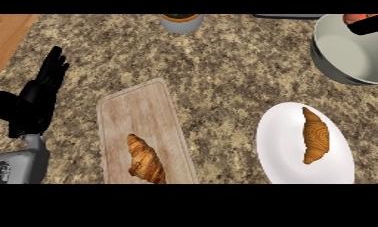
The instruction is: Pick the squash from the plate and place it in the bowl
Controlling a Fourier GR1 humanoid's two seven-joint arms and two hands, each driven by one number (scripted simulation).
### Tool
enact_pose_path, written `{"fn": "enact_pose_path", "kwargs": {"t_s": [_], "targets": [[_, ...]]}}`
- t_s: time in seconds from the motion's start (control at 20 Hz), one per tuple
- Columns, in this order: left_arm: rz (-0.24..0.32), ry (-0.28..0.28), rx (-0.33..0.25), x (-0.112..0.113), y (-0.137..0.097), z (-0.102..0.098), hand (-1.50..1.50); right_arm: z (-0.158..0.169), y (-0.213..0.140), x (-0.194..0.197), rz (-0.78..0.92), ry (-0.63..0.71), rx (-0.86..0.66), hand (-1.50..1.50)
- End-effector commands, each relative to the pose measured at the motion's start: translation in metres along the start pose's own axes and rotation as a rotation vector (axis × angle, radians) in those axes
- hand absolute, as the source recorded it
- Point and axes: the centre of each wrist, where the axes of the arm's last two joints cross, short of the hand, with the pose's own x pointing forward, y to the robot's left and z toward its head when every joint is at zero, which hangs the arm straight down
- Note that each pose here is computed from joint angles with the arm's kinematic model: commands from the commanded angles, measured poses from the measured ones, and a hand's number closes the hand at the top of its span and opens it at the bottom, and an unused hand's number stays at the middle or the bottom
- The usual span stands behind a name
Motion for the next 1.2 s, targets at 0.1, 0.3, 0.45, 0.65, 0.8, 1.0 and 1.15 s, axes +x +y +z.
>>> {"fn": "enact_pose_path", "kwargs": {"t_s": [0.1, 0.3, 0.45, 0.65, 0.8, 1.0, 1.15], "targets": [[0.014, -0.017, -0.032, 0.007, -0.01, -0.002, 0.0, 0.0, 0.004, -0.045, 0.281, 0.157, 0.146, 1.5], [0.003, -0.019, -0.011, 0.007, -0.006, -0.004, 0.0, 0.01, 0.004, -0.09, 0.095, 0.27, 0.193, -1.5], [0.0, -0.016, -0.024, 0.009, -0.004, -0.003, 0.0, 0.008, -0.003, -0.096, 0.085, 0.213, 0.281, -1.5], [0.012, 0.003, -0.024, 0.004, -0.014, -0.009, 0.0, 0.013, 0.009, -0.096, -0.128, 0.158, 0.254, -1.5], [0.016, -0.015, 0.0, 0.0, 0.002, -0.002, 0.0, 0.006, -0.005, -0.095, -0.4, 0.159, 0.117, -1.5], [-0.005, 0.006, -0.001, -0.008, 0.0, 0.006, 0.0, 0.002, -0.026, -0.105, -0.681, 0.143, -0.039, -1.5], [0.005, 0.0, 0.013, -0.004, -0.001, 0.001, 0.0, 0.003, -0.067, -0.139, -0.792, 0.145, -0.061, -1.5]]}}
